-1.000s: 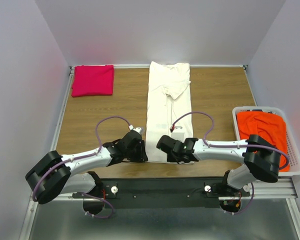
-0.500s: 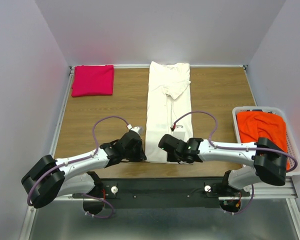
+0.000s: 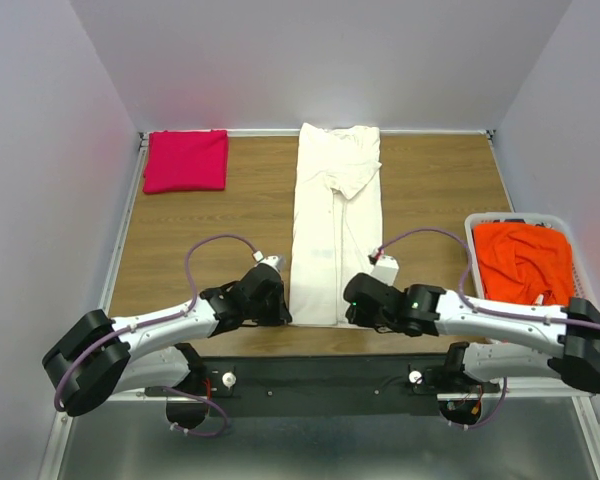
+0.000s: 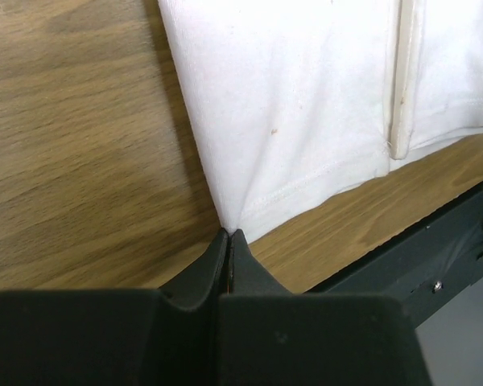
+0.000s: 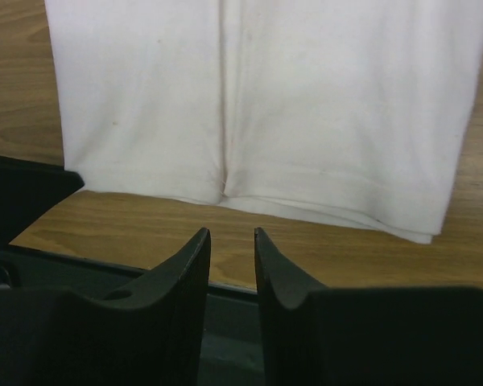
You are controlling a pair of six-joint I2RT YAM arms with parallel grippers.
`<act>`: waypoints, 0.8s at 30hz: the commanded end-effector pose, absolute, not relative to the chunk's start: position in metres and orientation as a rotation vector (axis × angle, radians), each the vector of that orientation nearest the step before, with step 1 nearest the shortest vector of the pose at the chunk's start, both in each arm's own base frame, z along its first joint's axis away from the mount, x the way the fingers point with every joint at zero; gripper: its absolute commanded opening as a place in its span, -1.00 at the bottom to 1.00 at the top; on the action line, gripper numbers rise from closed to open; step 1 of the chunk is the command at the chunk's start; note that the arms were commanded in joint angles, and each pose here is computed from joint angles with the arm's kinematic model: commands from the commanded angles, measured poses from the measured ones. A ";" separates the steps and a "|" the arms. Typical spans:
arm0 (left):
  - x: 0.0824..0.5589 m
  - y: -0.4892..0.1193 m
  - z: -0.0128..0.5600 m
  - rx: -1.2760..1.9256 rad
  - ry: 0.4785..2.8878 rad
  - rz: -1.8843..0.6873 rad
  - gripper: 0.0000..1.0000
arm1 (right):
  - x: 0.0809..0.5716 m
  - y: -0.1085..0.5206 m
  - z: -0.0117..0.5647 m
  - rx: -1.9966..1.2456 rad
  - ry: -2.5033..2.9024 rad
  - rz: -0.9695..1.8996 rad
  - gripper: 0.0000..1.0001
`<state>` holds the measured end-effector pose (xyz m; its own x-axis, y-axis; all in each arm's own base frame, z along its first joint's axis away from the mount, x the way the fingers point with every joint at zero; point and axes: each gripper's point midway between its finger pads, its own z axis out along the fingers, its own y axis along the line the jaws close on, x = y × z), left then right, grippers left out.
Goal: Fold and stack the t-shirts
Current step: Fold the tshirt
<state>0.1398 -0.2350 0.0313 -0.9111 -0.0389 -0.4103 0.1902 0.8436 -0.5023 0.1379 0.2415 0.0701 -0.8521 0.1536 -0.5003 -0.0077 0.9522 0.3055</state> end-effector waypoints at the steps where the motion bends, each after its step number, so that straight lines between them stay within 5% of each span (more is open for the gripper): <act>1: 0.137 -0.230 0.028 0.100 2.610 -0.754 -1.00 | 0.137 0.195 0.062 0.286 2.527 0.306 -0.29; 10: 0.135 -0.229 0.028 0.105 2.605 -0.766 -1.00 | 0.135 0.129 0.040 0.561 2.535 0.223 -0.29; 24: 0.135 -0.230 0.032 0.116 2.593 -0.772 -1.00 | 0.141 0.143 0.022 0.523 2.622 0.248 -0.13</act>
<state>0.1363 -0.2328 0.0314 -0.9091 -0.0381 -0.4149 0.1964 0.8390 -0.5074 0.1454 0.1347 0.0323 -0.7928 0.4274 -0.4345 0.3494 0.9029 0.2504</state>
